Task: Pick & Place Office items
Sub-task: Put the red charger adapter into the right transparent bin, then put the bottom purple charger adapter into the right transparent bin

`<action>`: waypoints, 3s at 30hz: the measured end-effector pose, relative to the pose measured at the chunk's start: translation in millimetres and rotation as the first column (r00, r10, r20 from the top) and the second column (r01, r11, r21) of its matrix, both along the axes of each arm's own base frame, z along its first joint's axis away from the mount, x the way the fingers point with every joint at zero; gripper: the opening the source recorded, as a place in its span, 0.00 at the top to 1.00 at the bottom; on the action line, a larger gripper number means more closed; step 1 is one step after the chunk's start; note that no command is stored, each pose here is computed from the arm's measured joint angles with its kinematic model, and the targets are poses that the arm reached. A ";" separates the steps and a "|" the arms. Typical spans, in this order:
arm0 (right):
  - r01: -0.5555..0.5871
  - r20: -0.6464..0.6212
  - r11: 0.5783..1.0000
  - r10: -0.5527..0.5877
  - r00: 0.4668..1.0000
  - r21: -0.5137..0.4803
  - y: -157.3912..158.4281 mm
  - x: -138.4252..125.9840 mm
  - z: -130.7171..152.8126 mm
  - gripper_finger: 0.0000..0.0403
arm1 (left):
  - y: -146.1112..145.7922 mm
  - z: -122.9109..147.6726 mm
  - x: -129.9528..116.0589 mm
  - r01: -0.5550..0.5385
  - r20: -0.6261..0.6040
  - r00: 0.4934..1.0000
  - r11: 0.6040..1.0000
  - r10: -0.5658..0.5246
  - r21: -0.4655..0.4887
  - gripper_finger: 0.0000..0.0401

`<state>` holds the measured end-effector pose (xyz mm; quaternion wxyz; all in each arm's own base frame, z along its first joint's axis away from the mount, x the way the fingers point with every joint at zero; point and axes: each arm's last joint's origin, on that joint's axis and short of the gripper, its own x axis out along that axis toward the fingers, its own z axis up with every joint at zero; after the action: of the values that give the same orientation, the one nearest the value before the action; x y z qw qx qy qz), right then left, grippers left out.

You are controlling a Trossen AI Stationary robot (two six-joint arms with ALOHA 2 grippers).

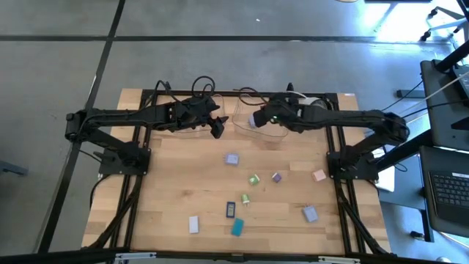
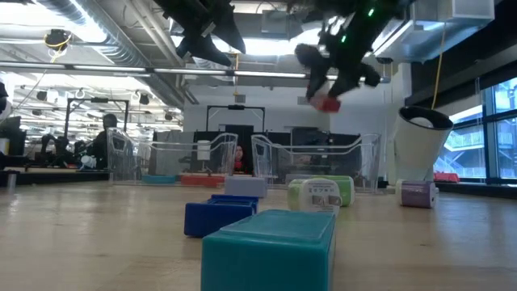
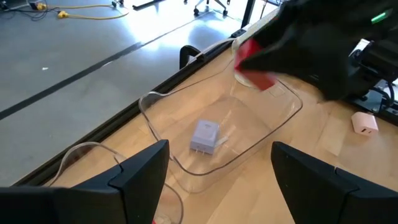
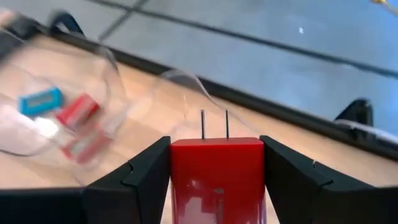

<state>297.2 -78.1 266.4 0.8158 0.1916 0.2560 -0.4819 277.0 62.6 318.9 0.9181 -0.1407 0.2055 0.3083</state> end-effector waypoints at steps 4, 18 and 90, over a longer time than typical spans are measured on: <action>-0.020 -0.061 0.995 0.026 0.998 0.093 -13.3 13.2 -28.7 0.45 | 0.0 0.0 0.0 0.000 0.000 1.000 1.000 0.000 0.000 0.31; 0.007 -0.210 0.980 0.035 0.977 0.198 -31.6 23.6 -78.0 0.45 | -0.7 -0.6 0.2 0.024 -0.001 1.000 1.000 -0.024 -0.015 0.31; -0.141 -0.250 0.823 0.323 0.913 0.550 37.1 -61.4 2.6 0.33 | -2.7 -6.3 -2.4 0.040 -0.037 0.998 0.995 -0.044 -0.091 0.31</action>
<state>235.8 -41.0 269.0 0.7311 0.2882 0.5321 -0.3151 274.6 59.9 312.5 0.9129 -0.1717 0.2401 0.2819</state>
